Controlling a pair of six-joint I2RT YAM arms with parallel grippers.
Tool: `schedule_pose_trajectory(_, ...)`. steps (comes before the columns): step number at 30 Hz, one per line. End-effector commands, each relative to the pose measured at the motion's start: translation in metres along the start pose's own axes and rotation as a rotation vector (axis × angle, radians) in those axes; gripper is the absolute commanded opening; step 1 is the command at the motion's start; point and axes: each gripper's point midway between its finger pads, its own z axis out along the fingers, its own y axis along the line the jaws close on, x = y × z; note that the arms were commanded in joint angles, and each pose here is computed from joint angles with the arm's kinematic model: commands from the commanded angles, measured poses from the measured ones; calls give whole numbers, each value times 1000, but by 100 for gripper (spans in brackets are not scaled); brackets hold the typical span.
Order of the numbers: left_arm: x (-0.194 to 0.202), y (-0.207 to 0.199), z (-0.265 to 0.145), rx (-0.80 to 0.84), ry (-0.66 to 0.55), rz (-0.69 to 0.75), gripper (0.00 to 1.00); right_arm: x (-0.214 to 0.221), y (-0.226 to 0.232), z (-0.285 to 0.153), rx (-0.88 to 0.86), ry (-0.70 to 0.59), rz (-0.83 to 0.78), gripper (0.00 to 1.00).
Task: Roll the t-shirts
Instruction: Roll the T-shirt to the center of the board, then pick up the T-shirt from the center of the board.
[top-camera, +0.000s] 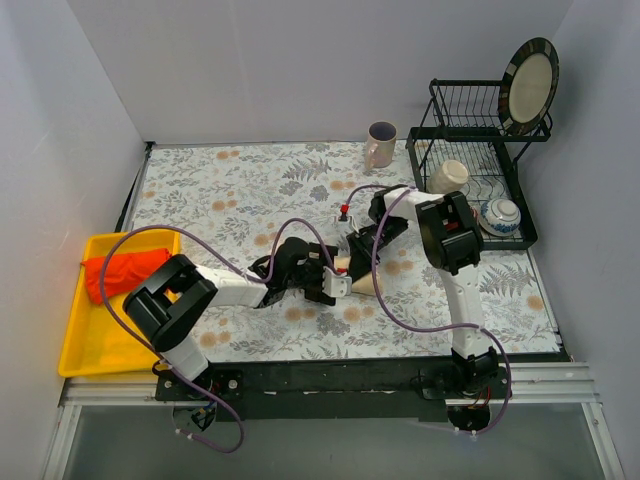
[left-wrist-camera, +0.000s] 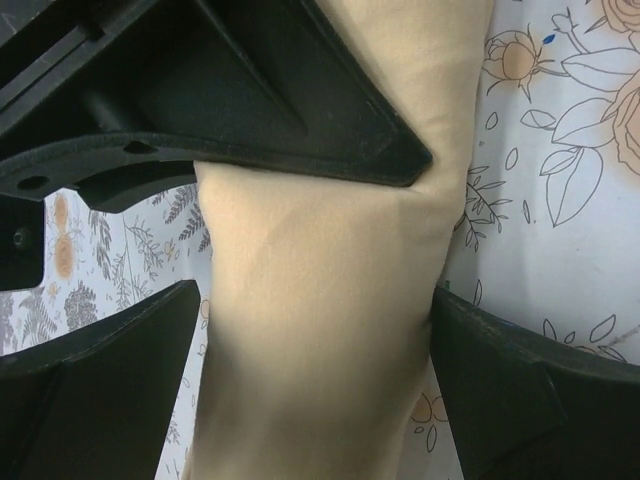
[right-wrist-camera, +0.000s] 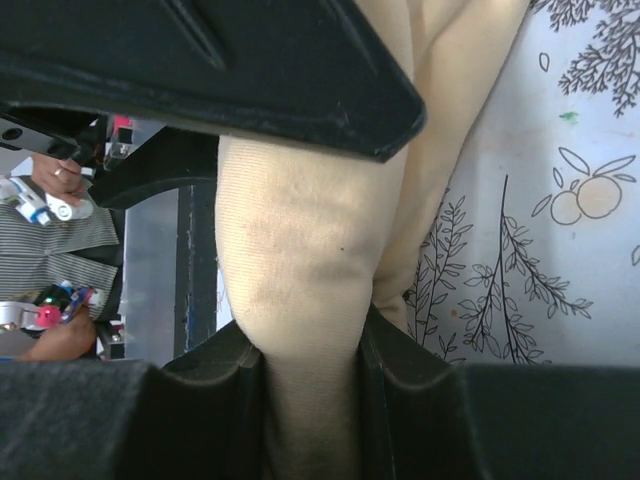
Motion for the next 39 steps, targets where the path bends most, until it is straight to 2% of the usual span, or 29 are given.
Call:
schedule_pose_trajectory(1,17,-29,8,139,50,4,89,39,-18,4,12,150,58,2)
schedule_pose_trajectory(4,23,-47,8,254,67,-43,82,36,-20,2,13,134,71,3)
schedule_pose_trajectory(5,25,-52,8,288,75,-60,75,35,-20,1,15,130,71,4)
schedule_pose_trajectory(8,31,-68,4,395,103,-99,65,31,-21,-4,29,125,66,16)
schedule_pose_trajectory(9,35,-79,-1,448,126,-117,58,28,-21,-6,37,119,68,33)
schedule_pose_trajectory(11,34,-81,-1,494,130,-144,45,17,-18,-19,68,95,49,50)
schedule_pose_trajectory(12,38,-90,-8,544,156,-172,34,4,-11,-29,97,74,26,68)
schedule_pose_trajectory(13,36,-84,-7,544,156,-180,30,-10,-7,-39,130,57,-9,92)
schedule_pose_trajectory(14,36,-86,-8,561,153,-195,27,-19,-6,-56,176,42,-42,99)
schedule_pose_trajectory(17,33,-78,-14,581,156,-222,18,-55,12,-109,349,9,-189,99)
schedule_pose_trajectory(18,34,-77,-19,597,163,-243,11,-64,22,-123,402,2,-227,99)
schedule_pose_trajectory(21,20,-52,-29,597,139,-270,0,-79,40,-161,538,-15,-288,99)
schedule_pose_trajectory(26,-3,13,-59,498,96,-233,0,-75,58,-173,616,-65,-247,99)
schedule_pose_trajectory(29,-3,38,-98,476,139,-261,0,-64,65,-171,640,-49,-254,99)
schedule_pose_trajectory(35,22,73,-186,343,214,-284,0,-56,73,-177,686,-20,-257,99)
schedule_pose_trajectory(39,60,86,-251,204,290,-325,0,-49,72,-177,696,-2,-239,99)
